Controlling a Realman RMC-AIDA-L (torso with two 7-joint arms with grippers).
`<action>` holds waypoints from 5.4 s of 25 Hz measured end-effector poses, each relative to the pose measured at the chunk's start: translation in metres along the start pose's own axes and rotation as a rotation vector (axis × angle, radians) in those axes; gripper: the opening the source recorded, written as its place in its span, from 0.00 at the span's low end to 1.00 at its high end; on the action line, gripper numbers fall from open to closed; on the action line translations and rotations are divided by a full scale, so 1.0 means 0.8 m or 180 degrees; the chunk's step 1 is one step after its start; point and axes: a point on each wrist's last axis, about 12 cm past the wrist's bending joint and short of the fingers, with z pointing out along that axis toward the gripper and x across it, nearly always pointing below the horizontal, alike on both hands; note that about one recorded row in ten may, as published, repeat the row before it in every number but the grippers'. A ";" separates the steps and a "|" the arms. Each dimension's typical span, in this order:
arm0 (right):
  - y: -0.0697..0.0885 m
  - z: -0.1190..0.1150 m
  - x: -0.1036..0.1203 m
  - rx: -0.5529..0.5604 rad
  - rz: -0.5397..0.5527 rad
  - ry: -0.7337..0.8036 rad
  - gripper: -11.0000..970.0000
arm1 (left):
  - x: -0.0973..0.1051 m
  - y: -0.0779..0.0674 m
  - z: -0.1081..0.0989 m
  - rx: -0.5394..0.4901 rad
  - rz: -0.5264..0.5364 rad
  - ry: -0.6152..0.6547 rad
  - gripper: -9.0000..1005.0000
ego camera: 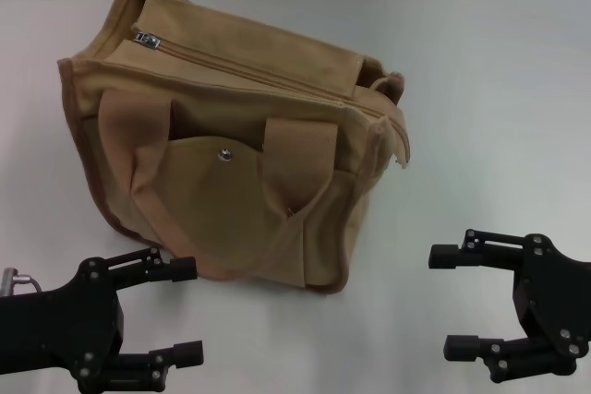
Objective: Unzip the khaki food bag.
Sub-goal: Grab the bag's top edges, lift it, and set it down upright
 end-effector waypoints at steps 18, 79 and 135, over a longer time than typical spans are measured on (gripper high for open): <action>-0.004 0.004 0.003 0.0058 0.0016 0.0002 0.86 | -0.001 -0.002 -0.074 -0.1187 0.0183 -0.0274 0.79; -0.019 -0.048 -0.039 0.1888 -0.0765 -0.2297 0.86 | -0.079 0.078 0.027 -0.1127 0.1271 -0.1039 0.08; -0.121 0.116 -0.084 0.0618 -0.0534 -0.0769 0.86 | -0.143 0.095 0.073 -0.0195 0.1796 -0.0769 0.06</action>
